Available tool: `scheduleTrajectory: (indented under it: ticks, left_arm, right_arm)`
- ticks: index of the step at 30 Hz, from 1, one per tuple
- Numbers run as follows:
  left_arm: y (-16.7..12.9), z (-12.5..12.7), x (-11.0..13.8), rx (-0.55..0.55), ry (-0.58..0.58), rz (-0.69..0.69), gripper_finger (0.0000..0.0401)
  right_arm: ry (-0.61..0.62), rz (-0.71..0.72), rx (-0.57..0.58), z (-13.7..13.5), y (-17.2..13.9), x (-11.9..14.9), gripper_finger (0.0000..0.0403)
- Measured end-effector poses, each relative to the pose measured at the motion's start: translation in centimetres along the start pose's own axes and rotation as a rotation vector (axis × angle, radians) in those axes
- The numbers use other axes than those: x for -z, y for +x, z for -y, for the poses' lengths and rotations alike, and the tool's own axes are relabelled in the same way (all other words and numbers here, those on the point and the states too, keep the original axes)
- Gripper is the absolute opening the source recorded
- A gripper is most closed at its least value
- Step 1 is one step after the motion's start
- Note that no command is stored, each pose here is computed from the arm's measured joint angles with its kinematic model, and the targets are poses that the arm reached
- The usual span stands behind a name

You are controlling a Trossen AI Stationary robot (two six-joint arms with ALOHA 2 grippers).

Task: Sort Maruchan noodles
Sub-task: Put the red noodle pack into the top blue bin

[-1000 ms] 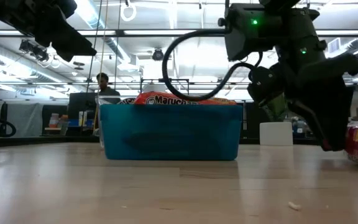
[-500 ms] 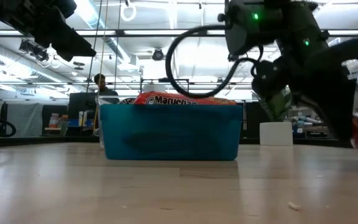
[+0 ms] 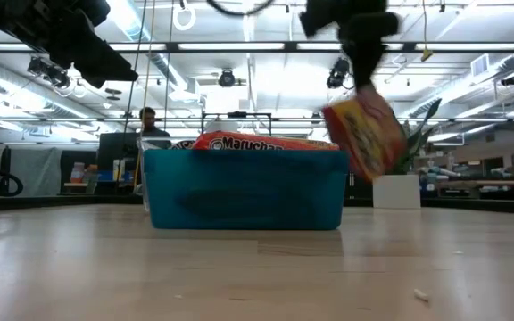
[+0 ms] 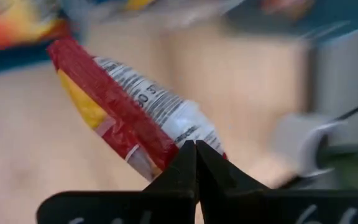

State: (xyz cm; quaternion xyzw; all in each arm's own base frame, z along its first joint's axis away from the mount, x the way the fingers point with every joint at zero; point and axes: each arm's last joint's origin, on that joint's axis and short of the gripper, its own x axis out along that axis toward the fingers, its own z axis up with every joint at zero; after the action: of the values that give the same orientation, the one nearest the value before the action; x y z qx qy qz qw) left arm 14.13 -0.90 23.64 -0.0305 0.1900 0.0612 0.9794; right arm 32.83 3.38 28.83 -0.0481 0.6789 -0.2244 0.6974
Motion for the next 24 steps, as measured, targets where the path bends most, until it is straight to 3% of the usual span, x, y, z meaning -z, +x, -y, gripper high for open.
scheduleTrajectory:
  ticks: [7, 13, 15, 19, 24]
  left_arm:
    - [0.0, 0.0, 0.0, 0.0, -0.027, 0.0, 0.0146]
    - [0.0, 0.0, 0.0, 0.0, -0.023, 0.002, 0.0146]
    - [0.0, 0.0, 0.0, 0.0, -0.022, 0.002, 0.0146]
    - [0.0, 0.0, 0.0, 0.0, -0.022, 0.002, 0.0146]
    - [0.0, 0.0, 0.0, 0.0, -0.023, 0.002, 0.0146]
  right_arm:
    - [-0.06, 0.201, 0.281, 6.4, -3.0, -2.9, 0.0003]
    - [-0.103, 0.303, 0.399, 12.5, -2.4, -5.8, 0.0003]
    - [-0.093, 0.343, 0.378, 14.5, -1.7, -6.6, 0.0003]
    - [-0.08, 0.417, 0.223, 17.7, -0.1, -7.3, 0.0003]
    - [-0.182, 0.416, 0.028, 18.6, 3.6, -7.1, 0.0003]
